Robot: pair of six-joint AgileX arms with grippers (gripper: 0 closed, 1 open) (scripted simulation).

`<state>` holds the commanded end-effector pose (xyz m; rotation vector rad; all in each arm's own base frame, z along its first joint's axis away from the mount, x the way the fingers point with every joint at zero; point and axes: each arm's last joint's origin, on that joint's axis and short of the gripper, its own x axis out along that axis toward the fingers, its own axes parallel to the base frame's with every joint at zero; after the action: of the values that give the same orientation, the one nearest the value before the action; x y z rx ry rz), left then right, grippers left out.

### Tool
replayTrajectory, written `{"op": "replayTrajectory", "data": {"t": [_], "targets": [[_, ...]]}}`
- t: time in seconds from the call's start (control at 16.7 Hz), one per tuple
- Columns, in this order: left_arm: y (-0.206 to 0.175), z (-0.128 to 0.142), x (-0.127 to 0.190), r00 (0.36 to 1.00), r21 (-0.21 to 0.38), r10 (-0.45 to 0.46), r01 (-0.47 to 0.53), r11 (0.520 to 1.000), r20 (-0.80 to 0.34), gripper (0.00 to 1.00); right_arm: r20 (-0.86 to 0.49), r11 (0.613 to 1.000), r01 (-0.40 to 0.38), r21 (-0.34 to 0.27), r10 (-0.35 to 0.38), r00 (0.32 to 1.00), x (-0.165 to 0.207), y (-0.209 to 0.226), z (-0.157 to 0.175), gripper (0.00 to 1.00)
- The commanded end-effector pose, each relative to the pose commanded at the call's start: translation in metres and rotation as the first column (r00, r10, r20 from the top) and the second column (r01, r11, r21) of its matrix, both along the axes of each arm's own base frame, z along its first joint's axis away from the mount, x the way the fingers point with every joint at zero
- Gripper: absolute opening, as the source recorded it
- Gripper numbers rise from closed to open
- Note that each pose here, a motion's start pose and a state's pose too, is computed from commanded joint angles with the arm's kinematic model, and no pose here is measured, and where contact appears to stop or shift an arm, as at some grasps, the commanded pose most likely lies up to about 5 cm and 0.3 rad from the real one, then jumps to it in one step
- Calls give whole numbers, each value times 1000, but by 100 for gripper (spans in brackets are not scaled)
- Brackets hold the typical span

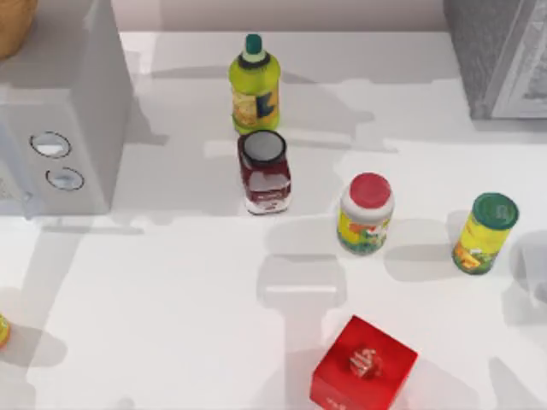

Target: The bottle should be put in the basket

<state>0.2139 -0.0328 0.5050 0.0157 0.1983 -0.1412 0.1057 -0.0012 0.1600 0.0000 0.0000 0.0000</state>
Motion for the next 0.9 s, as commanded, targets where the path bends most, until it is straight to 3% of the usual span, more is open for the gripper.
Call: {"op": "replayTrajectory", "data": {"t": [0.24, 0.42, 0.9], "targets": [[44, -6, 90, 993, 1, 120, -120, 993, 11, 0, 0, 1000, 0, 0, 0, 1000, 0, 0, 0, 100], [76, -16, 128, 985, 2, 174, -174, 985, 16, 0, 0, 1000, 0, 0, 0, 1000, 0, 0, 0, 100], [85, -23, 140, 982, 5, 189, -189, 982, 9, 0, 0, 1000, 0, 0, 0, 1000, 0, 0, 0, 100]]}}
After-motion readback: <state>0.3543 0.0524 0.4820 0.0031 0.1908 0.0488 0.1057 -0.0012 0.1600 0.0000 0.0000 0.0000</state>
